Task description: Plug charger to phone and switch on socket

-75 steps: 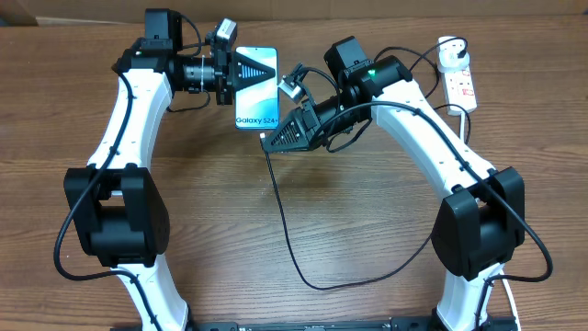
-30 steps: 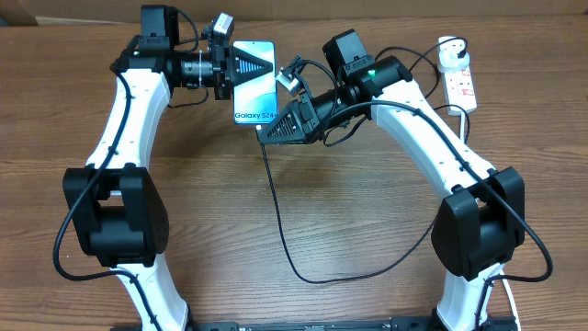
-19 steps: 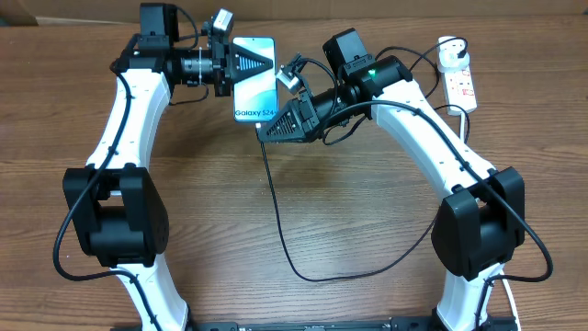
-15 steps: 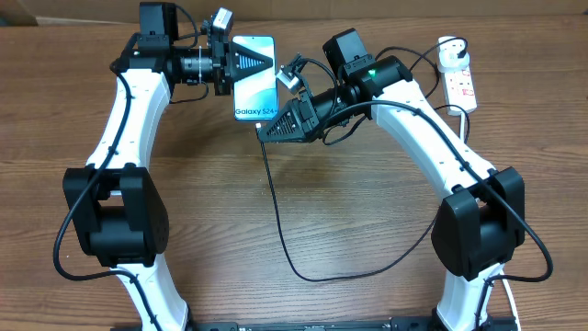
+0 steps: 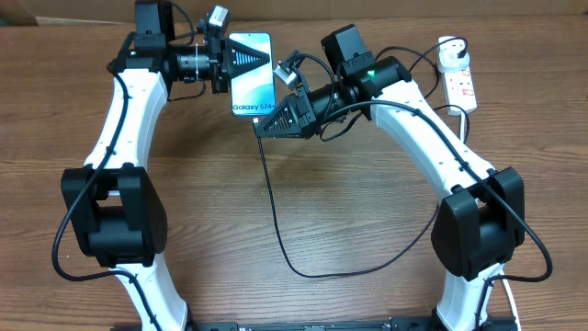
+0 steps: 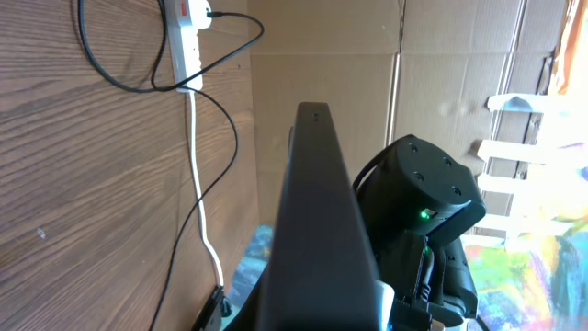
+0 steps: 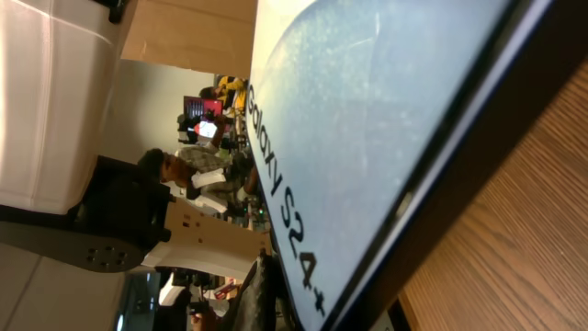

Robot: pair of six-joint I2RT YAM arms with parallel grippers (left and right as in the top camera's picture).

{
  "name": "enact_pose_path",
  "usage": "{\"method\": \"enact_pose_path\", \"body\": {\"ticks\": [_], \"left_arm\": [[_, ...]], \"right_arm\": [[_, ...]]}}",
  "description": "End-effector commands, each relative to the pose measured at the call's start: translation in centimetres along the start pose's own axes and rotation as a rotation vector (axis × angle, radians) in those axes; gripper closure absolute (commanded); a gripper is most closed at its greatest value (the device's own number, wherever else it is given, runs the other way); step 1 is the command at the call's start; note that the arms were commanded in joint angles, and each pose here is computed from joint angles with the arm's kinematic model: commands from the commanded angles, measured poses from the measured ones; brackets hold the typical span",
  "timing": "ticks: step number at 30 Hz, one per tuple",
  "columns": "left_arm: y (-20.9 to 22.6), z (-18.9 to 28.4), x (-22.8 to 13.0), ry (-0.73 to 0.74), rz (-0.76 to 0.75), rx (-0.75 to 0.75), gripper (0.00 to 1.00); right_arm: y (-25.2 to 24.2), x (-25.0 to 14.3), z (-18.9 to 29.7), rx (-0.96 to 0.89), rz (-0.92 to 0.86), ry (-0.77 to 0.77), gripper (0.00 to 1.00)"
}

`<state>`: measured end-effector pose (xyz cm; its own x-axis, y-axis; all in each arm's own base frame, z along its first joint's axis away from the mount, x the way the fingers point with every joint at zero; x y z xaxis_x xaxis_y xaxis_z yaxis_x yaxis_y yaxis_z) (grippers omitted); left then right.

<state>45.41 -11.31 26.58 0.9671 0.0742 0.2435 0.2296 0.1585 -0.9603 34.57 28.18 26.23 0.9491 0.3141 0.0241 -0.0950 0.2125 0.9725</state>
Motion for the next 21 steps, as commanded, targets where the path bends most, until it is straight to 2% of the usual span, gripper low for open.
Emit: {"method": "enact_pose_path", "body": {"ticks": [1,21], "left_arm": [[-1.21,-1.09,-0.79,0.052,-0.003,-0.058,0.96],[-1.49,-1.08,-0.56,0.053,-0.014,-0.072,0.96]], "right_arm": [[1.48,-0.09,0.16,0.02,0.038,-0.004,0.96],[1.64,0.51,0.17,0.014,0.023,-0.025,0.96]]}}
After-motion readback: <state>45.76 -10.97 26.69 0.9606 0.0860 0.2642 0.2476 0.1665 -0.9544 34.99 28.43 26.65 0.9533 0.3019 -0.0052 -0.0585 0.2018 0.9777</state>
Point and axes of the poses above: each gripper's point midway between its finger pads, its own z axis back along the fingers, its own y axis along the line the jaws close on, x = y × z, the point moved 6 cm from there along z, back along the fingers, and after that the axes turned 12 degrees about -z, right-handed, at the moved point
